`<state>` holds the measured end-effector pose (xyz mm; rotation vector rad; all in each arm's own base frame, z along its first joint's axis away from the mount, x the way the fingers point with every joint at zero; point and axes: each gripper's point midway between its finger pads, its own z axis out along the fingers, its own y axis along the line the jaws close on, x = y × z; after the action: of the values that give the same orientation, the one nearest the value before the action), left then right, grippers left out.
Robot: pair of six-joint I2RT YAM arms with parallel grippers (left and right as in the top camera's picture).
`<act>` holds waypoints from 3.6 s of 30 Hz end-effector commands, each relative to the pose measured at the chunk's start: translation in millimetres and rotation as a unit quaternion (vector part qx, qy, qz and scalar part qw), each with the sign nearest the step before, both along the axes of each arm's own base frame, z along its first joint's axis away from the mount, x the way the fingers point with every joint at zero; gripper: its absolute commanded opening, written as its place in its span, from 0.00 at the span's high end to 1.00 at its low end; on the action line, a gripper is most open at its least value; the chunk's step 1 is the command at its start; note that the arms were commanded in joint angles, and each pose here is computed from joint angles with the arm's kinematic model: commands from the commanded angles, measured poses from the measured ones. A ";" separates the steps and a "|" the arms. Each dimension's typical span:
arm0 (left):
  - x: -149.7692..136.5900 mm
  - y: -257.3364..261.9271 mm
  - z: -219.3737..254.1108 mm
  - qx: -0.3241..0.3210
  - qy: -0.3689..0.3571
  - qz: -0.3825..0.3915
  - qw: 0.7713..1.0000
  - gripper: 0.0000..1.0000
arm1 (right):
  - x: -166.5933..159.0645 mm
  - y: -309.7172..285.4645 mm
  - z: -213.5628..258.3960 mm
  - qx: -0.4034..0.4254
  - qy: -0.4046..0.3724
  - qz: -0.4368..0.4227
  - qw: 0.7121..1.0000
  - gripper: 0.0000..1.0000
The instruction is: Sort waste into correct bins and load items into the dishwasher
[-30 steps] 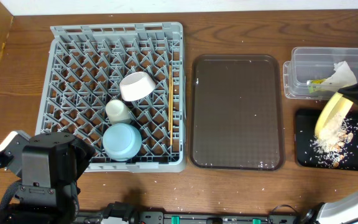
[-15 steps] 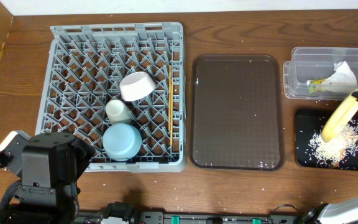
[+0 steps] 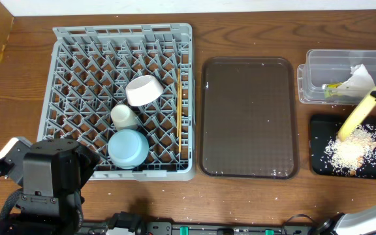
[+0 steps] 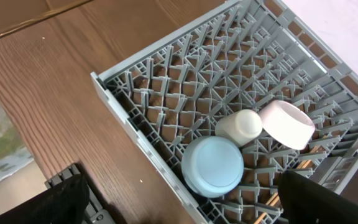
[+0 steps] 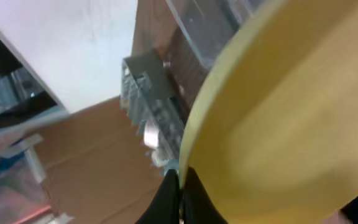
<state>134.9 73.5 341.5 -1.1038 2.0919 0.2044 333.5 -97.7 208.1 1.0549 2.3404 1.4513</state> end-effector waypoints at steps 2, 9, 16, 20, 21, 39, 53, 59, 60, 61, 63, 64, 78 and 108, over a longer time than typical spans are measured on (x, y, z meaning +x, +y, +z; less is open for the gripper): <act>-1.6 2.8 2.7 0.003 -0.005 0.009 1.000 0.02 | -2.6 10.4 25.9 0.055 -0.048 0.001 0.997 0.99; -1.6 2.8 2.7 0.003 -0.005 0.009 1.000 0.02 | -2.7 75.0 78.4 0.110 -0.098 0.052 0.988 0.99; -1.6 2.8 2.7 0.003 -0.005 0.009 1.000 0.02 | -1.3 119.8 108.3 0.118 -0.145 0.103 0.977 0.99; -1.6 2.8 2.7 0.003 -0.005 0.009 1.000 0.02 | 6.7 146.6 112.2 0.120 -0.147 0.138 0.972 0.99; -1.6 2.8 2.7 0.003 -0.005 0.009 1.000 0.02 | 10.0 154.3 112.6 0.120 -0.147 0.148 0.971 0.99; -1.6 2.8 2.7 0.003 -0.005 0.009 1.000 0.02 | 61.3 403.7 144.3 -0.033 -0.329 0.230 0.915 0.99; -1.6 2.8 2.7 0.003 -0.005 0.009 1.000 0.02 | 74.2 507.4 30.0 -0.076 -0.359 0.308 0.878 0.99; -1.6 2.8 2.7 0.003 -0.005 0.009 1.000 0.02 | 79.3 499.8 15.6 -0.098 -0.362 0.320 0.870 0.48; -1.6 2.8 2.7 0.003 -0.005 0.009 1.000 0.02 | 79.7 497.0 19.8 -0.104 -0.367 0.318 0.868 0.30; -1.6 2.8 2.7 0.003 -0.005 0.009 1.000 0.02 | 80.1 492.7 26.1 -0.111 -0.371 0.313 0.867 0.19; -1.6 2.8 2.7 0.003 -0.005 0.009 1.000 0.02 | 81.3 478.3 39.5 -0.135 -0.373 0.298 0.868 0.05; -1.6 2.8 2.7 0.003 -0.005 0.009 1.000 0.02 | 81.6 467.0 48.6 -0.152 -0.372 0.286 0.870 0.04; -1.6 2.8 2.7 0.003 -0.005 0.009 1.000 0.02 | -48.5 259.9 116.6 -0.406 -0.290 0.275 0.822 0.01; -1.6 2.8 2.7 0.003 -0.005 0.009 1.000 0.02 | -197.6 174.1 78.8 -0.458 -0.230 0.258 0.819 0.01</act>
<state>134.9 73.5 341.5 -1.1039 2.0923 0.2047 131.9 84.2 290.5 -0.1831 2.5062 0.4632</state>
